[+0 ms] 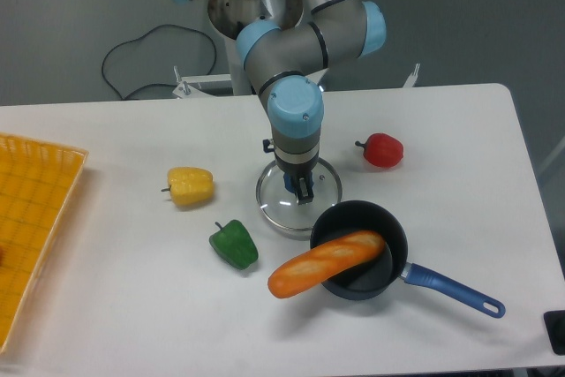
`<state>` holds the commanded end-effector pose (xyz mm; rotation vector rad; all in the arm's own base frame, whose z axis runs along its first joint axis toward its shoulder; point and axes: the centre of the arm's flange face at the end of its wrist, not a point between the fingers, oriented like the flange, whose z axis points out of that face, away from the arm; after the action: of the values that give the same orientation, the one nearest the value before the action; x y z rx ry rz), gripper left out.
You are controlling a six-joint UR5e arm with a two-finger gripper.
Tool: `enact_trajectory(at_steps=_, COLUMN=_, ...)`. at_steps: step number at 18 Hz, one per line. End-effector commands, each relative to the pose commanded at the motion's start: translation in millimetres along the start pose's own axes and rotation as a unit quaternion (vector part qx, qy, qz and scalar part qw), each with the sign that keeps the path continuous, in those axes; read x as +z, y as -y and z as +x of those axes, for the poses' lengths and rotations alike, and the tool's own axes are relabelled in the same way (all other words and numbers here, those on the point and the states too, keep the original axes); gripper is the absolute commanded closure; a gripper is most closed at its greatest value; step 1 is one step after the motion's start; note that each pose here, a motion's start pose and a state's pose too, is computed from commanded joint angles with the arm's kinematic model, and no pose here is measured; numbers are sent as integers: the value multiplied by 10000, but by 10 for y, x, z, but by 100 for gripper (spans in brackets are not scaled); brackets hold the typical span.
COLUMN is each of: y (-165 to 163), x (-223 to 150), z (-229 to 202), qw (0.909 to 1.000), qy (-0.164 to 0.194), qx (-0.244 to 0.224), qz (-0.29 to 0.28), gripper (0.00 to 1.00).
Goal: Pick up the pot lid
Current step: 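Raise the glass lid higher by its knob, away from the saucepan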
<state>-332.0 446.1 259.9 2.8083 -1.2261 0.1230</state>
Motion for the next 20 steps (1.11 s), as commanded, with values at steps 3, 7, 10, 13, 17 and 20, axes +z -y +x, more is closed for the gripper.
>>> enact_trajectory(at_steps=3, y=68, x=-117, z=-15, qw=10000, qy=-66, qx=-75, qz=0, gripper=79)
enact_trajectory(at_steps=7, y=148, x=-284, z=50, qw=9998, qy=-160, qx=-140, qz=30, gripper=79)
enact_trajectory(at_steps=10, y=275, x=-331, z=108, qw=9996, qy=-164, qx=-225, qz=14, gripper=79)
enact_trajectory(at_steps=13, y=297, x=-466, z=199, qw=9994, qy=-163, qx=-309, qz=33, gripper=79)
enact_trajectory(at_steps=17, y=369, x=-654, z=149, qw=9986, qy=-38, qx=-522, qz=105, gripper=80)
enact_trajectory(at_steps=20, y=358, x=-877, z=93, qw=9983, qy=-61, qx=-545, qz=199, gripper=81)
